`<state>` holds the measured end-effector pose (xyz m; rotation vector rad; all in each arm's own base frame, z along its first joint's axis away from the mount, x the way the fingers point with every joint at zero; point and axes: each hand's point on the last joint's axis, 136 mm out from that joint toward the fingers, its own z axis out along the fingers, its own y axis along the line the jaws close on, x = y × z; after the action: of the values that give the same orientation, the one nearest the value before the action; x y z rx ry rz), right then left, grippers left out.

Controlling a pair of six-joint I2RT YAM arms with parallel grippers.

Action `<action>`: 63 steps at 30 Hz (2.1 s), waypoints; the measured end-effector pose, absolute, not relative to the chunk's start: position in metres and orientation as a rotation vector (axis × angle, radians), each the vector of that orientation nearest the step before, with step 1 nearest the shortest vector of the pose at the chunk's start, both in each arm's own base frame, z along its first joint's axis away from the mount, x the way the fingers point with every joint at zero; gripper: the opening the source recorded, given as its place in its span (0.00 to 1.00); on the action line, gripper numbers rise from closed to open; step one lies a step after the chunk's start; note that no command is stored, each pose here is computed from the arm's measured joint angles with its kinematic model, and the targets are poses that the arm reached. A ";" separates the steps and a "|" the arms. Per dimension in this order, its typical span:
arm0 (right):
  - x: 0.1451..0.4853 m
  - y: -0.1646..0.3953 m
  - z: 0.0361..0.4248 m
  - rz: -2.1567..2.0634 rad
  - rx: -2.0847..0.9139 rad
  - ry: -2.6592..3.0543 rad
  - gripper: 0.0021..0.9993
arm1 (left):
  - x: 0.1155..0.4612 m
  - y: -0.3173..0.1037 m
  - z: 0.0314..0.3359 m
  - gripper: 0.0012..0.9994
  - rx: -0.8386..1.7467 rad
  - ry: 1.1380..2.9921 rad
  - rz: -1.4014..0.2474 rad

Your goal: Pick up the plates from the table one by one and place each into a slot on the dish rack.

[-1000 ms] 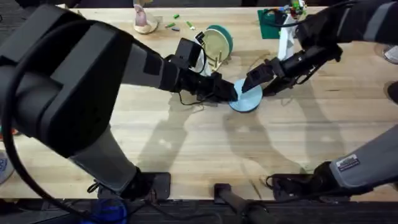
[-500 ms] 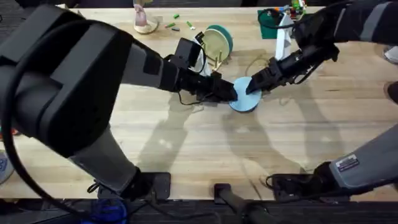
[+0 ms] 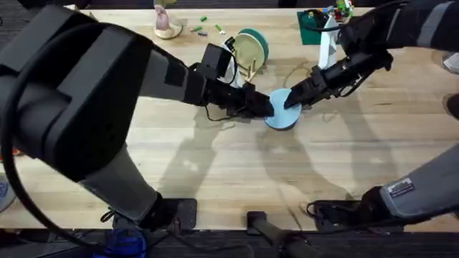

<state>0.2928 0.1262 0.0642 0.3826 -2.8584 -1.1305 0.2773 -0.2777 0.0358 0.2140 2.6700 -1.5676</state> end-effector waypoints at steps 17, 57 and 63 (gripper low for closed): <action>0.297 0.097 0.156 -0.916 0.535 -3.076 0.03 | 0.275 -0.236 0.115 0.04 0.162 2.594 -1.141; 0.340 0.148 0.284 -0.319 1.642 -3.229 0.03 | 0.262 -0.136 0.245 0.60 0.641 2.422 -0.257; 0.346 0.148 0.286 -0.287 1.690 -3.238 0.03 | 0.262 -0.136 0.245 1.00 0.640 2.423 -0.254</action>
<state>0.3462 0.1482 0.2863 1.6900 -3.2379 -0.2872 0.2625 -0.1361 0.2454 0.6395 2.4225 -0.2540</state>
